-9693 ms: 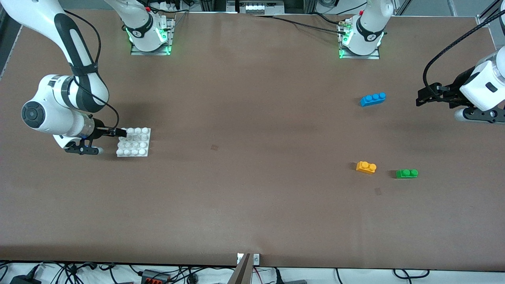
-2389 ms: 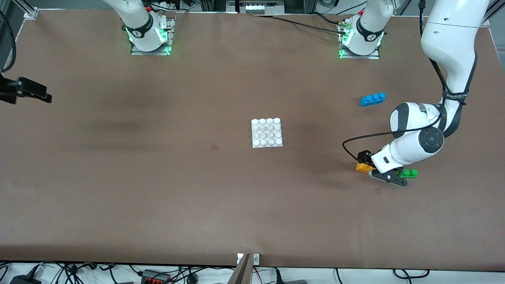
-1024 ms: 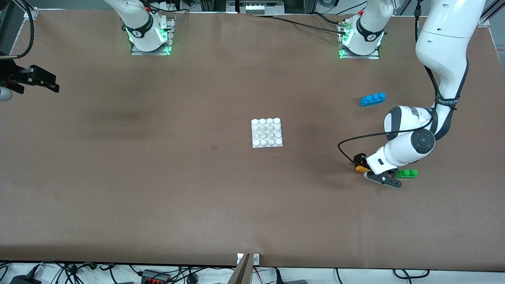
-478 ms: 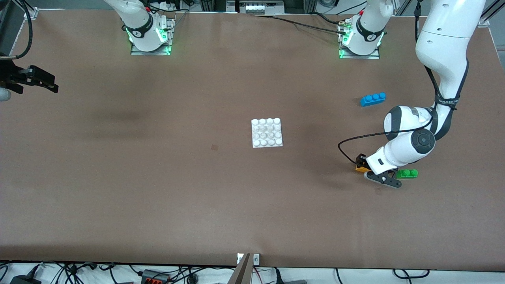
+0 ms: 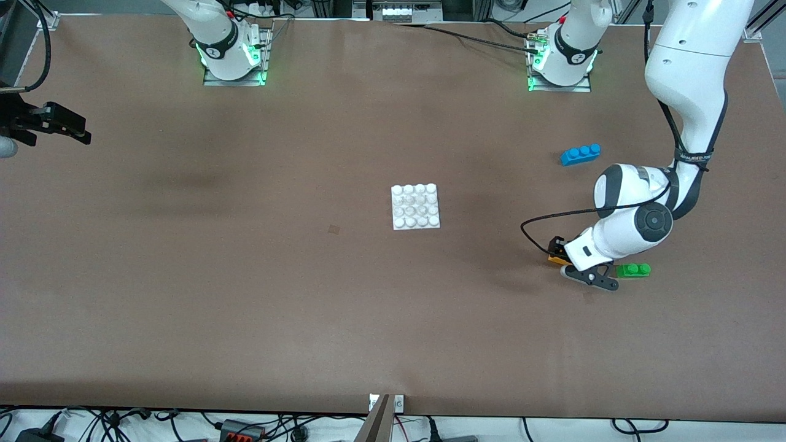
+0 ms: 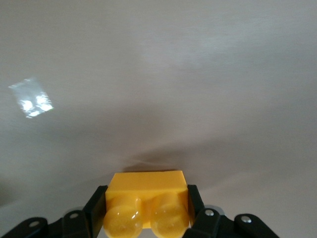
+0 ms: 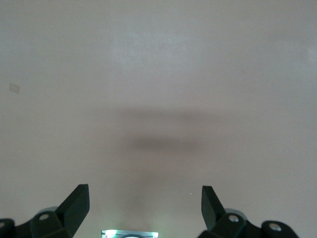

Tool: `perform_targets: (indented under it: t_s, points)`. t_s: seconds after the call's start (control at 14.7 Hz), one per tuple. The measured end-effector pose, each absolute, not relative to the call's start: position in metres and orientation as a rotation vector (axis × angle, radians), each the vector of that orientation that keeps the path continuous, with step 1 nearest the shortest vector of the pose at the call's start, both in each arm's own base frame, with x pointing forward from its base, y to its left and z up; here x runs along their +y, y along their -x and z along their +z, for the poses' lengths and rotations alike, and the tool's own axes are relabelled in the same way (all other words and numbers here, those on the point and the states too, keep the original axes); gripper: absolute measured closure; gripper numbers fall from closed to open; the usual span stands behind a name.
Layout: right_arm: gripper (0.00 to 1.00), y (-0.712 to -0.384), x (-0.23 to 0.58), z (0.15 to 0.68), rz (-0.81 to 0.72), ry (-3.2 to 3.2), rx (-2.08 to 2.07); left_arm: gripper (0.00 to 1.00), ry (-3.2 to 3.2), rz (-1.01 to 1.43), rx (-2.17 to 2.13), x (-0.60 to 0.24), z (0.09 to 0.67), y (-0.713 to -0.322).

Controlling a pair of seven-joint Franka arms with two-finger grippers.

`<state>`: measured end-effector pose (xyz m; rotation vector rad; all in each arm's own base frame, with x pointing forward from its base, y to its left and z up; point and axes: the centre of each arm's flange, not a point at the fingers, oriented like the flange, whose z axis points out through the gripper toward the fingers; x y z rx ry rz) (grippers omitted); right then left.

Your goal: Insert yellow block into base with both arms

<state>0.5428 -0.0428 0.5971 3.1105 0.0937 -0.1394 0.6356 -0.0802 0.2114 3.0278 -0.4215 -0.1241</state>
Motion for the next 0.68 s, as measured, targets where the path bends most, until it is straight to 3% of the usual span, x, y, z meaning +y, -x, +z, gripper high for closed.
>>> perform_targets:
  t_s: [0.34,0.68]
  points:
    - [0.0,-0.543,-0.043,0.597,-0.139,-3.11,0.094,0.32,-3.011,-0.265,-0.212,-0.186,0.279,-0.608]
    - [0.0,-0.543,-0.043,0.597,-0.139,-3.11,0.094,0.32,-2.997,-0.313,-0.036,-0.269,0.291,-0.575]
